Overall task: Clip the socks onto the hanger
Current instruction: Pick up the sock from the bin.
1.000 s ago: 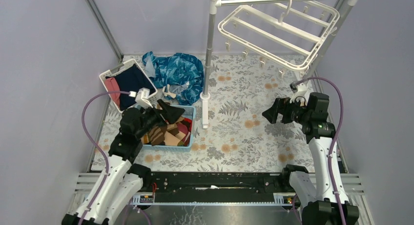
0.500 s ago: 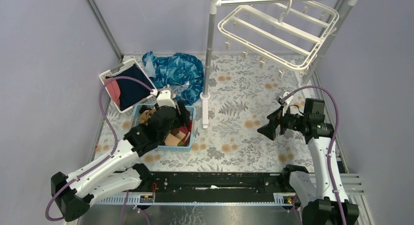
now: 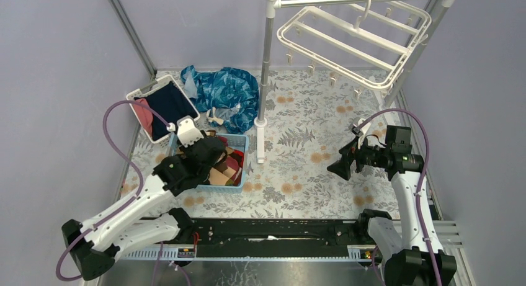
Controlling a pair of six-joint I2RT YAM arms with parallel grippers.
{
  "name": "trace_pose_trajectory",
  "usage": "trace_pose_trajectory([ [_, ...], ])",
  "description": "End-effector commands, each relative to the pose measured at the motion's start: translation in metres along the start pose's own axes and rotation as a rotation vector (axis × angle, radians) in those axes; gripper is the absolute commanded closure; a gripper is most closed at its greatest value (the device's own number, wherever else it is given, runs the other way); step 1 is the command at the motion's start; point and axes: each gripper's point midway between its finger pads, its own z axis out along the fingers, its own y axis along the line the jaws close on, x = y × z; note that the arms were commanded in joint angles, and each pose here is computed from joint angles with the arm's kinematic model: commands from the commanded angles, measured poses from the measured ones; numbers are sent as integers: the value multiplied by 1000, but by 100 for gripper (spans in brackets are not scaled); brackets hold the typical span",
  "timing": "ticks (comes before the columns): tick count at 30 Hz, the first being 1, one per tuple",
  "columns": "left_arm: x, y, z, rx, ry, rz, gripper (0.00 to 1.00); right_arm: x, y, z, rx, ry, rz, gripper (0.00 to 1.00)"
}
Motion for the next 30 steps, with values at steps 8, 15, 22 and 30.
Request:
trace_pose_trajectory([
  [8,31,46,-5,-281,116,-43,68,-11,2,-2,-10,-4,-31,0],
  [15,48,59,-8,-256,158,-43,69,-11,2,-2,-13,0,-29,0],
  [22,73,59,4,-257,201,-23,64,-11,2,-2,-10,-1,-33,0],
  [30,88,61,11,-257,227,-5,59,-10,3,-2,-11,-1,-31,0],
])
